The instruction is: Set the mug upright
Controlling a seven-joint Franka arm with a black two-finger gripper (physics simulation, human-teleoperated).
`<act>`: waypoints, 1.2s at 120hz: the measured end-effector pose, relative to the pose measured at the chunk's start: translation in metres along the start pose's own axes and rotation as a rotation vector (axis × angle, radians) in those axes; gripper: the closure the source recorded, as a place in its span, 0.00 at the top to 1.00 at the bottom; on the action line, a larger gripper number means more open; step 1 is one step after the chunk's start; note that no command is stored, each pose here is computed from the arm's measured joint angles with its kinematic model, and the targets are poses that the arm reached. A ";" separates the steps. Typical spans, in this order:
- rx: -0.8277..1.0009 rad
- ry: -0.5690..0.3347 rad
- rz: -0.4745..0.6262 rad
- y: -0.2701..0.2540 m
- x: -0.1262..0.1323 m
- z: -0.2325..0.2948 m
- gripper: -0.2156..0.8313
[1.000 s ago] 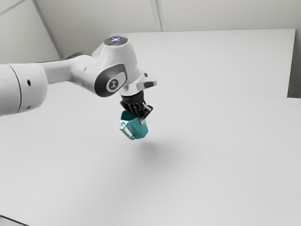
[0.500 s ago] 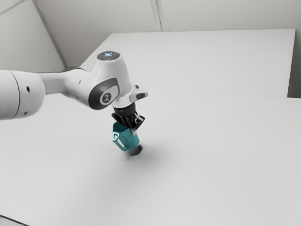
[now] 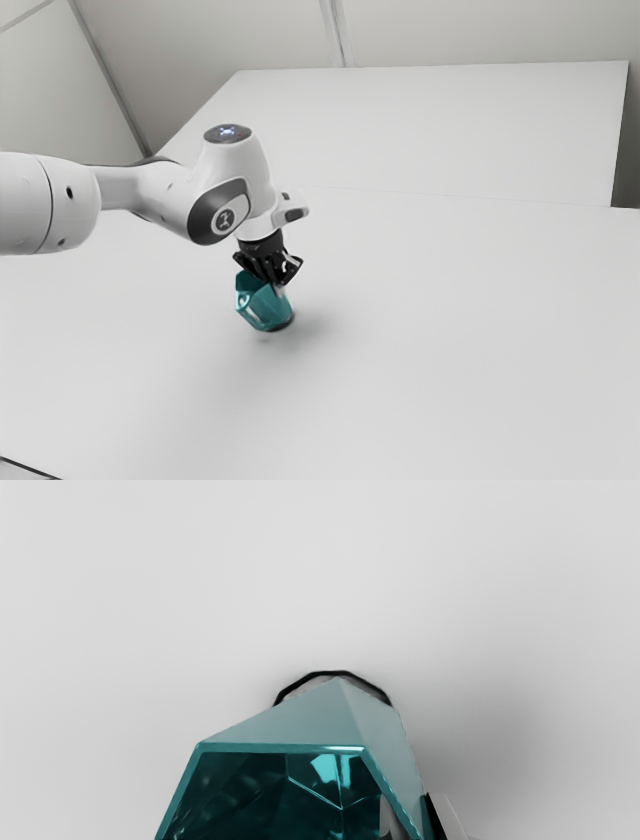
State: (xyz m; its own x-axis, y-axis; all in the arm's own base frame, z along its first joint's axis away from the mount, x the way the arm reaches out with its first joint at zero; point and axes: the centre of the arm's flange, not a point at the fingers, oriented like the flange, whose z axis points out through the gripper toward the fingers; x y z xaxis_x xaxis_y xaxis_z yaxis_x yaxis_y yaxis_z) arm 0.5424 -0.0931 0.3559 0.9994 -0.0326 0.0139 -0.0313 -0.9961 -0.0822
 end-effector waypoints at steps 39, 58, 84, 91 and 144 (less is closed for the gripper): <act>0.001 -0.009 0.003 0.001 -0.003 0.004 0.42; 0.003 0.005 0.003 0.000 -0.005 -0.008 0.62; 0.010 0.065 0.000 0.001 -0.010 -0.075 0.73; -0.021 0.072 -0.017 0.005 -0.010 -0.093 0.75; -0.123 0.089 -0.102 -0.028 0.028 -0.250 0.79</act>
State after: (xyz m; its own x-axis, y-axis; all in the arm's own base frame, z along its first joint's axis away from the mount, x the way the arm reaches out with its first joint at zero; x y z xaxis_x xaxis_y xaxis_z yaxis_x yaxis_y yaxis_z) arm 0.5672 -0.0864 0.6079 0.9922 0.0673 0.1047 0.0627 -0.9970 0.0462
